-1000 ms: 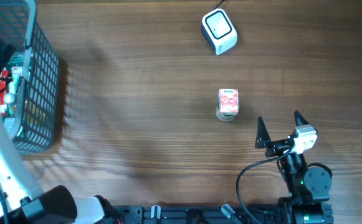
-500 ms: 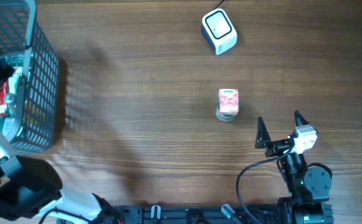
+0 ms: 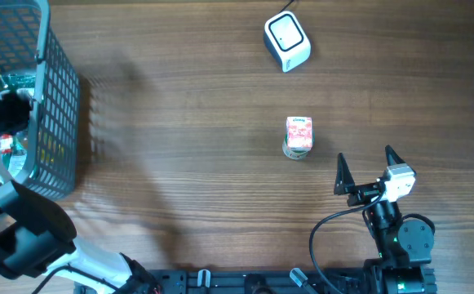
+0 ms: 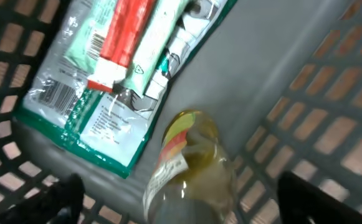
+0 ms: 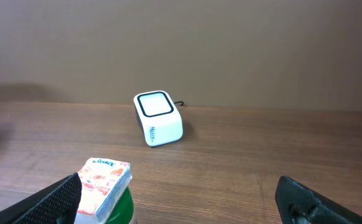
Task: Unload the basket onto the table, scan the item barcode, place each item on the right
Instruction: 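Return the left gripper to the basket and grasp the yellow Vim bottle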
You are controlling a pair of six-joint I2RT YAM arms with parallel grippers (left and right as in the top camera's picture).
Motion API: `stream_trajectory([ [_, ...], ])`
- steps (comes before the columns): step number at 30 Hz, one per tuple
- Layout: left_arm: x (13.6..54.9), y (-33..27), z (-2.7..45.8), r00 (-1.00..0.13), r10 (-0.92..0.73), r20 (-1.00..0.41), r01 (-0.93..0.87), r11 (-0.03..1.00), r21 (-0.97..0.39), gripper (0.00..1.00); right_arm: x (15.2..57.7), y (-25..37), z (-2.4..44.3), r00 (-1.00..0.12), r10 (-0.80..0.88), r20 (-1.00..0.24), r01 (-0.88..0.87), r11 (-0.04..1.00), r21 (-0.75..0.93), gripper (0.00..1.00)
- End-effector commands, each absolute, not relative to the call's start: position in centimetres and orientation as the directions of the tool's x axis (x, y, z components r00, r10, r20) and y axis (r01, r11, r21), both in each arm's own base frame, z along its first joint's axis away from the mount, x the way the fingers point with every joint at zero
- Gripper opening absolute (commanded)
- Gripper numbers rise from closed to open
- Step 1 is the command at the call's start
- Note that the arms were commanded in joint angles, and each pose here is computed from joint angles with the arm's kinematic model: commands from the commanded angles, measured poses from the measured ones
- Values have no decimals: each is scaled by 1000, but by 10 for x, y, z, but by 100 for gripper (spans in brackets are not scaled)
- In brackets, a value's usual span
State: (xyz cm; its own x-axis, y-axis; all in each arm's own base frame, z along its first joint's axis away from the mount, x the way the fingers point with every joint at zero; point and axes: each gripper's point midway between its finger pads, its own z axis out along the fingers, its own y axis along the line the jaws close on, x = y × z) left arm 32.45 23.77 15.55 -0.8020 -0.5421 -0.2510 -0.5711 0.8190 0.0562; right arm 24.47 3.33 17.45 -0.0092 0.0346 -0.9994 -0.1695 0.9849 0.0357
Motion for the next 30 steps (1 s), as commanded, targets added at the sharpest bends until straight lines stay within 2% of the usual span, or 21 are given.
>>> stream_trajectory([
  [1,320,230,126,-838,-510,-194,-527,849,45,83,244,32,176,2,26,-1000,-167,986,26,100],
  [9,320,229,95,-837,-510,-199,-527,848,45,67,244,32,176,2,27,-1000,-167,986,26,100],
  [14,322,231,96,-835,-509,-211,-529,848,45,43,244,32,176,2,27,-1000,-167,986,26,100],
  [19,328,233,109,-822,-511,-251,-535,844,37,37,244,32,177,3,27,-1000,-167,986,26,100],
  [25,348,247,188,-732,-512,-450,-582,813,23,34,244,32,177,3,27,-1000,-167,986,26,100],
  [30,361,257,303,-565,-453,-690,-615,789,-15,34,244,32,176,2,27,-1000,-167,986,26,100],
])
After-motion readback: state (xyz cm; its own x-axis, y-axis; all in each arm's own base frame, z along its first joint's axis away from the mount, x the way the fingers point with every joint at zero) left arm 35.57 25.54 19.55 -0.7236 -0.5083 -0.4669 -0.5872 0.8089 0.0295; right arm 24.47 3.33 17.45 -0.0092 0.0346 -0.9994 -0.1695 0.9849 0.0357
